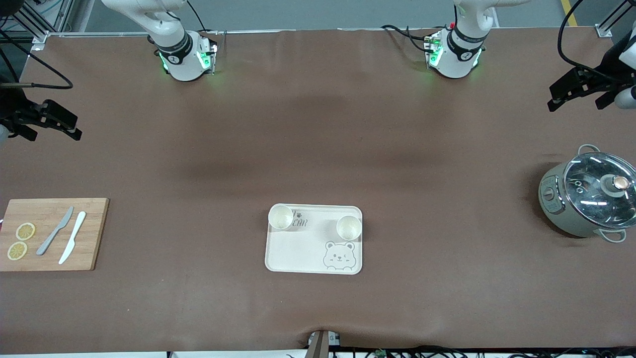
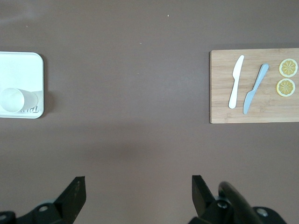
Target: Place white IKEA cup upright on tray with both arms
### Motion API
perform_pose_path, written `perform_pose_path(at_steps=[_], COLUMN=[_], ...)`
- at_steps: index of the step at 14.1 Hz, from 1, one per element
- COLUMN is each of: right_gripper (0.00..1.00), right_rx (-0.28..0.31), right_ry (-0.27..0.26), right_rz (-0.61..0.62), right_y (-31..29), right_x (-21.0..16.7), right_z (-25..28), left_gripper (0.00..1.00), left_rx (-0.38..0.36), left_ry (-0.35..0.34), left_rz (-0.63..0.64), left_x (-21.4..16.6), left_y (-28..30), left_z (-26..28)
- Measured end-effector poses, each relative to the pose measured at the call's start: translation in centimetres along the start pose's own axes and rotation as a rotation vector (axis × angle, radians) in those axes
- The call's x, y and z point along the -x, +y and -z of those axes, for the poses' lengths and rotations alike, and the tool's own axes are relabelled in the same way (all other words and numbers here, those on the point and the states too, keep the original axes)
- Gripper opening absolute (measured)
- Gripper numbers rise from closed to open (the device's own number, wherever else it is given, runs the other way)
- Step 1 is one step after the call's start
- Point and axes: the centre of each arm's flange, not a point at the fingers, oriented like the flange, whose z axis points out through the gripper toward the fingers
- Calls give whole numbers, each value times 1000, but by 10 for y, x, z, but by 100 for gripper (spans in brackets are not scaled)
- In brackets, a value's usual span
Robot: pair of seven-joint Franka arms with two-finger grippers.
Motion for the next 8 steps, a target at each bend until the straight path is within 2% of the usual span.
perform_pose_path(at_steps=[8], right_gripper=[100], right_rx=[0], right_ry=[-7], right_rz=[-1], right_y=[0], right_x=[-2], right_z=[-4], left_gripper=[100], left_rx=[11], left_ry=[3], left_rz=[6], left_x=[-4], left_y=[-2], left_z=[1])
